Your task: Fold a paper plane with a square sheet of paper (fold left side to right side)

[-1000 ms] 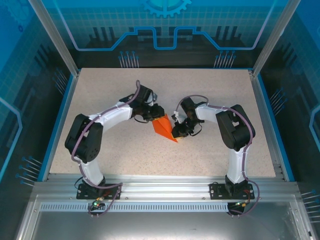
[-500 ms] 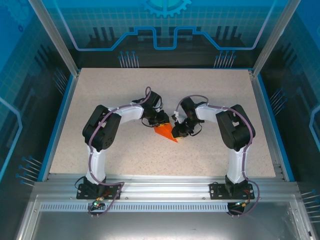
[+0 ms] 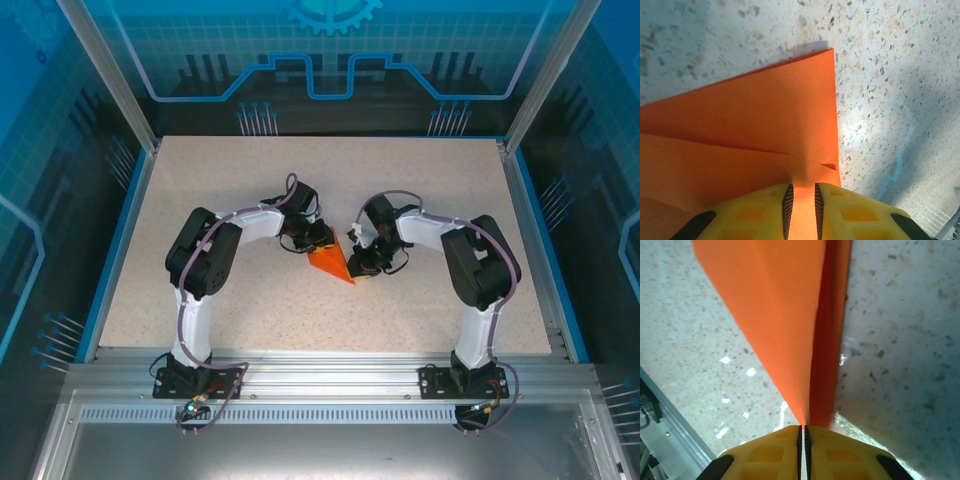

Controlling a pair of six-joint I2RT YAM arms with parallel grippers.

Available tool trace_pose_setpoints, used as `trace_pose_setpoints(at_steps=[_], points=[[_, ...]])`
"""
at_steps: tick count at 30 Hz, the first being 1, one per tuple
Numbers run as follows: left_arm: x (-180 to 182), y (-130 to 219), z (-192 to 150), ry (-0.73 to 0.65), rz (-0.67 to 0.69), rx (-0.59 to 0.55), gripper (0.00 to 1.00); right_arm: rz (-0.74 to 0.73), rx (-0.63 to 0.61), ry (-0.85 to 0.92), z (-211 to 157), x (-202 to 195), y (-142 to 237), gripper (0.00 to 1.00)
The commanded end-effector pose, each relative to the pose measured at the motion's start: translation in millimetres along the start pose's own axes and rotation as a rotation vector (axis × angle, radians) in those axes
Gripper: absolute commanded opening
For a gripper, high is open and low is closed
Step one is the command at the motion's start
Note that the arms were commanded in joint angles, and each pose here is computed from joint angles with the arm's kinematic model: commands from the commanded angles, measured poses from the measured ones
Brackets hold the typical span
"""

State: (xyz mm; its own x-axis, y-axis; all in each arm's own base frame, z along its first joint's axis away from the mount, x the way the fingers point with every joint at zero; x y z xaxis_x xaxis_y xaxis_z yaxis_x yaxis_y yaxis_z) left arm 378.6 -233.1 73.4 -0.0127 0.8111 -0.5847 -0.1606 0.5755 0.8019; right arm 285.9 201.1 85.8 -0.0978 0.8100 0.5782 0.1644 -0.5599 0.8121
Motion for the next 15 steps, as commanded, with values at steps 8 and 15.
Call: trace_pose_setpoints(at_steps=[8, 15], points=[[27.9, -14.0, -4.3, 0.034, 0.080, 0.013, 0.25, 0.074, -0.136, -0.164, 27.6, 34.6, -2.9, 0.12], [27.8, -14.2, -3.3, 0.035, 0.080, 0.012, 0.25, 0.045, -0.161, -0.251, 39.1, 40.0, -27.5, 0.11]])
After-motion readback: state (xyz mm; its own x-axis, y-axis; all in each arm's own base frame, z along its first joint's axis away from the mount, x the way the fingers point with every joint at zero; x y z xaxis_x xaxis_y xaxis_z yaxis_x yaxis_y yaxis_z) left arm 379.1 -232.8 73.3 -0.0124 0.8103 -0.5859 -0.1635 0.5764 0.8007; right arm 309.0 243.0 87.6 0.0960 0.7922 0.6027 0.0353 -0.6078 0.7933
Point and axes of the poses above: each hand's point on the last joint's axis, 136 mm out from that joint toward the fingers, its own y axis back along the fingers, its own x axis along the line the jaws close on, z = x × y, the point moved 7 cm from there along y, back along the fingers, and after that the axes turned 8 degrees about -y, right-handed, at the moved point
